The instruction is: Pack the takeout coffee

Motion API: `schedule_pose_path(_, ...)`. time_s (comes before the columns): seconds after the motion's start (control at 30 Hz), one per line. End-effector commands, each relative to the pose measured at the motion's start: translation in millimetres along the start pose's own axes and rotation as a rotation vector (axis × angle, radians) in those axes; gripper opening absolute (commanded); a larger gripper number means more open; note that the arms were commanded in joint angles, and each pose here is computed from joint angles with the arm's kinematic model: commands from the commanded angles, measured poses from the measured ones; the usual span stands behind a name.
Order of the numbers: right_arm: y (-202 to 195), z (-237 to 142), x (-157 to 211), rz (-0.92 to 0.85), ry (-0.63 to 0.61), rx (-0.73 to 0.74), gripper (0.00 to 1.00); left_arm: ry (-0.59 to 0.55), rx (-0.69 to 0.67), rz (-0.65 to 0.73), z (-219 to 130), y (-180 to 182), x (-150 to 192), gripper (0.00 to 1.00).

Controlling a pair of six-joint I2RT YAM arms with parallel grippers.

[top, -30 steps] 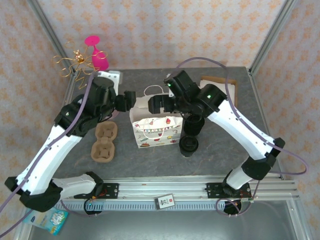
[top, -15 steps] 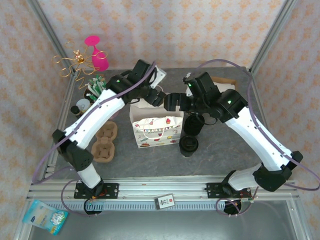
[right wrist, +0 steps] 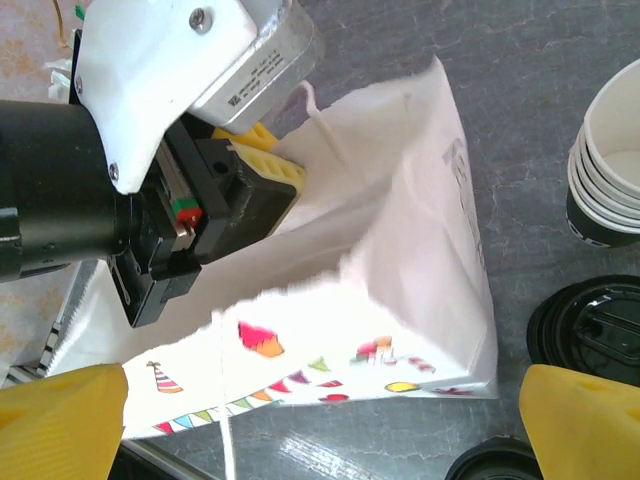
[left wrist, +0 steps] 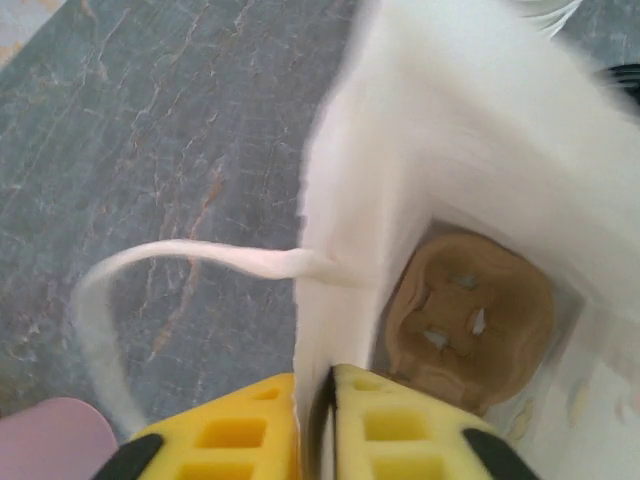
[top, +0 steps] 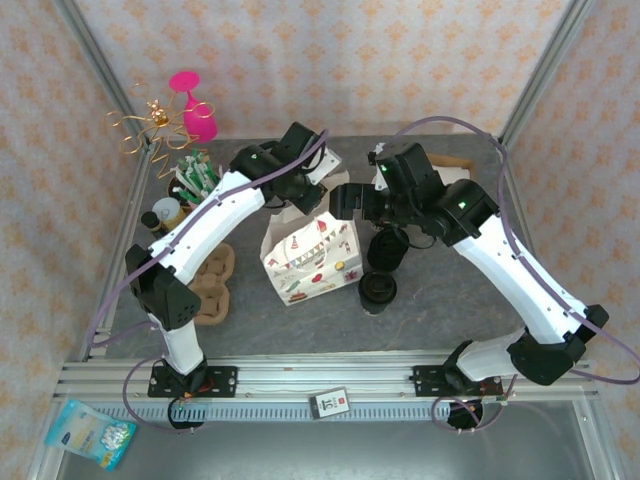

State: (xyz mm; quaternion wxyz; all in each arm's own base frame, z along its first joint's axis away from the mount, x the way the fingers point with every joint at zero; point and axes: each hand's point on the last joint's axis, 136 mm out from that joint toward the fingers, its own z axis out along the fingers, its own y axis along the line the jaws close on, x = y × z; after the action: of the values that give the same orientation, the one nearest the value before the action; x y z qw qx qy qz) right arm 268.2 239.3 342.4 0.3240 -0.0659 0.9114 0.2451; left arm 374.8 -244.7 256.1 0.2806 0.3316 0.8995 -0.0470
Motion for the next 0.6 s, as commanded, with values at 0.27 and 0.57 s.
schedule_pose_path(0.27, -14.1, 13.2, -5.9, 0.016, 0.008, 0.098, 1.00, -0.059, -0.121, -0.412, -47.6, 22.0, 20.7, 0.08)
schedule_pose_path(0.57, -16.4, 25.1, 1.6, 0.027, 0.066, 0.126, 1.00, -0.145, -0.145, -0.777, -64.7, 36.7, 46.6, 0.05)
